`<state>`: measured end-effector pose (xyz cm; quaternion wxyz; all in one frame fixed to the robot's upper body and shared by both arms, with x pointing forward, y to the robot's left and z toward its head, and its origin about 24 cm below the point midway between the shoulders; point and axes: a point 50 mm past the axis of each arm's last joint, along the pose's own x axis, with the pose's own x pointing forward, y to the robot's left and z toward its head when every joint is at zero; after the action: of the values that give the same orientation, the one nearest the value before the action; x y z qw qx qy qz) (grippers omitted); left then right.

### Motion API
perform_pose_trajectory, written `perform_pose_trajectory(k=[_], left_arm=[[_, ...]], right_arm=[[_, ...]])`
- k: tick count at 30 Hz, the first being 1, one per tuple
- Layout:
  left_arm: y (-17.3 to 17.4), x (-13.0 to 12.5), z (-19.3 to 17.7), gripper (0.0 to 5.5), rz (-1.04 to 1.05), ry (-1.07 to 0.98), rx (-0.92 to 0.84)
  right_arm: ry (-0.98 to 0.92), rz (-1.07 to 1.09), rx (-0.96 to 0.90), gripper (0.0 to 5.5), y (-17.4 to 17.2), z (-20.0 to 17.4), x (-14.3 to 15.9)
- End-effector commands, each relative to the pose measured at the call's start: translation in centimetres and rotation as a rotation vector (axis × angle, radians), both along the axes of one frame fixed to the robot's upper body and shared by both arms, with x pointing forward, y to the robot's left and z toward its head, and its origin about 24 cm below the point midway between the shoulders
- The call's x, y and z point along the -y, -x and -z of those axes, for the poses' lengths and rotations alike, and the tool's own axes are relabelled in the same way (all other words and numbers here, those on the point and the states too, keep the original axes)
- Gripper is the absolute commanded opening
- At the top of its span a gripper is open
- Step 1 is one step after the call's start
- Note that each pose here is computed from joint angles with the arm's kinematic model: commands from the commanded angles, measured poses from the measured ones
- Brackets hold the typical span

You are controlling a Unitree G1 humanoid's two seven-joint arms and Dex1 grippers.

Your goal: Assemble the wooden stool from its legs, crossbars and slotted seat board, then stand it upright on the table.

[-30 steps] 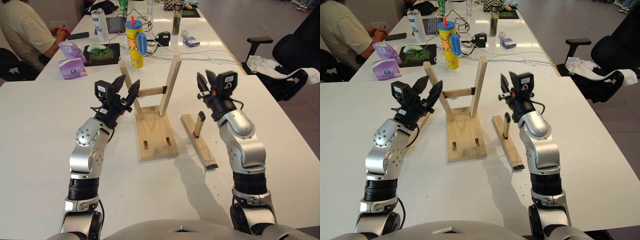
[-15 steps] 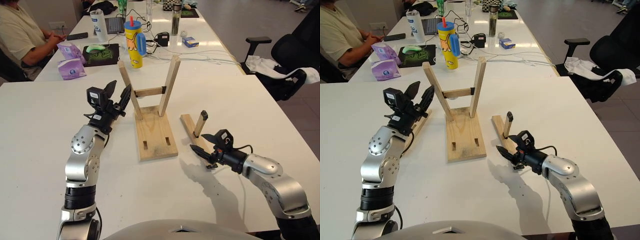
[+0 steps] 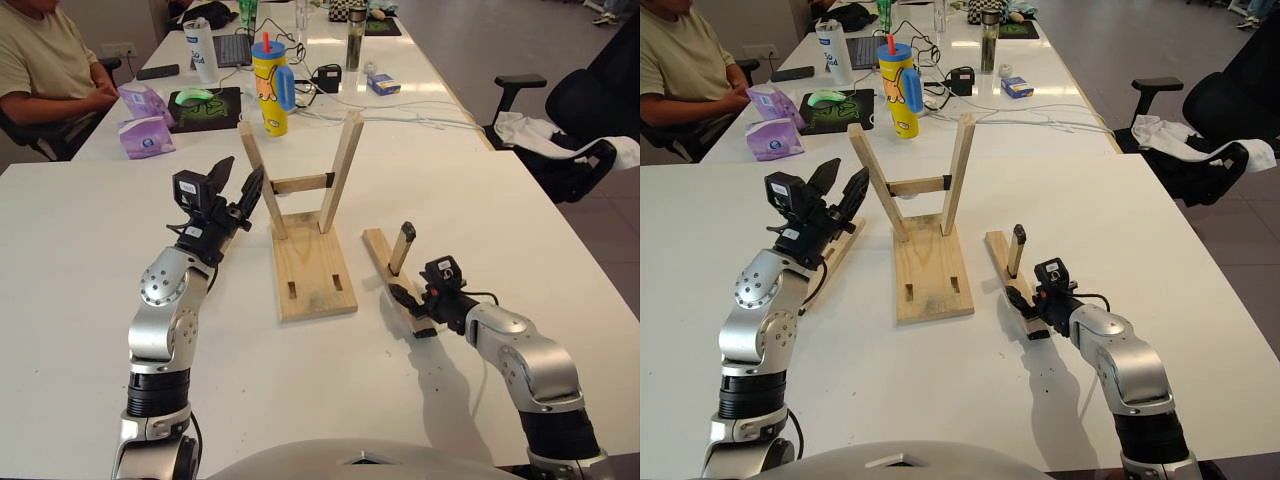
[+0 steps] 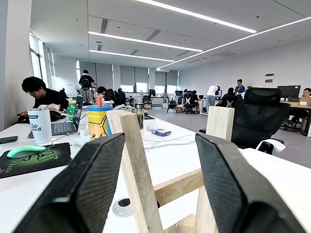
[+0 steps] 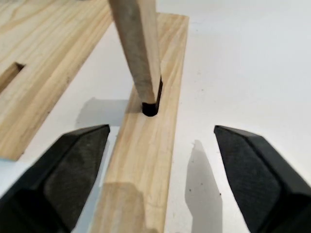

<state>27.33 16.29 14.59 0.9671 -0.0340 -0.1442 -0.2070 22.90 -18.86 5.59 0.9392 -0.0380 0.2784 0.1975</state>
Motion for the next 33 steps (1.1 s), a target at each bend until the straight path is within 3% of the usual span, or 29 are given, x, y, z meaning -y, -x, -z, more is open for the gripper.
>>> perform_pose_trajectory(k=[1,8,12,16,20,25,29,33], left_arm=[[-0.4,0.1,-0.2,2.67,0.019,-0.015,-0.002],[-0.5,0.3,-0.4,2.67,0.028,-0.015,0.004],[-0.4,0.6,-0.4,2.67,0.057,-0.015,-0.003],[-0.4,0.9,-0.8,2.67,0.135,0.092,-0.045],[-0.6,0.6,-1.8,2.67,0.253,0.209,-0.083],[0.1,0.5,-3.1,3.24,0.503,0.370,-0.149],[1.2,0.8,-3.7,3.82,0.718,0.463,-0.239],[1.6,1.0,-4.1,4.41,0.817,0.488,-0.292]], right_arm=[[0.004,0.003,-0.045,3.20,-0.1,0.3,-0.2],[0.033,-0.005,-0.079,2.09,-0.2,0.7,-0.6],[-0.006,0.059,0.017,2.07,-1.1,-0.1,-0.5],[-0.282,0.209,0.324,2.07,-3.6,-4.8,-0.1],[-0.675,0.136,0.496,2.07,-4.9,-9.9,-1.4],[-1.019,-0.185,0.390,2.07,-3.9,-12.6,-4.4],[-1.037,-0.479,0.215,2.07,-1.8,-12.4,-5.9],[-1.037,-0.628,0.074,2.07,-0.7,-12.0,-6.0]])
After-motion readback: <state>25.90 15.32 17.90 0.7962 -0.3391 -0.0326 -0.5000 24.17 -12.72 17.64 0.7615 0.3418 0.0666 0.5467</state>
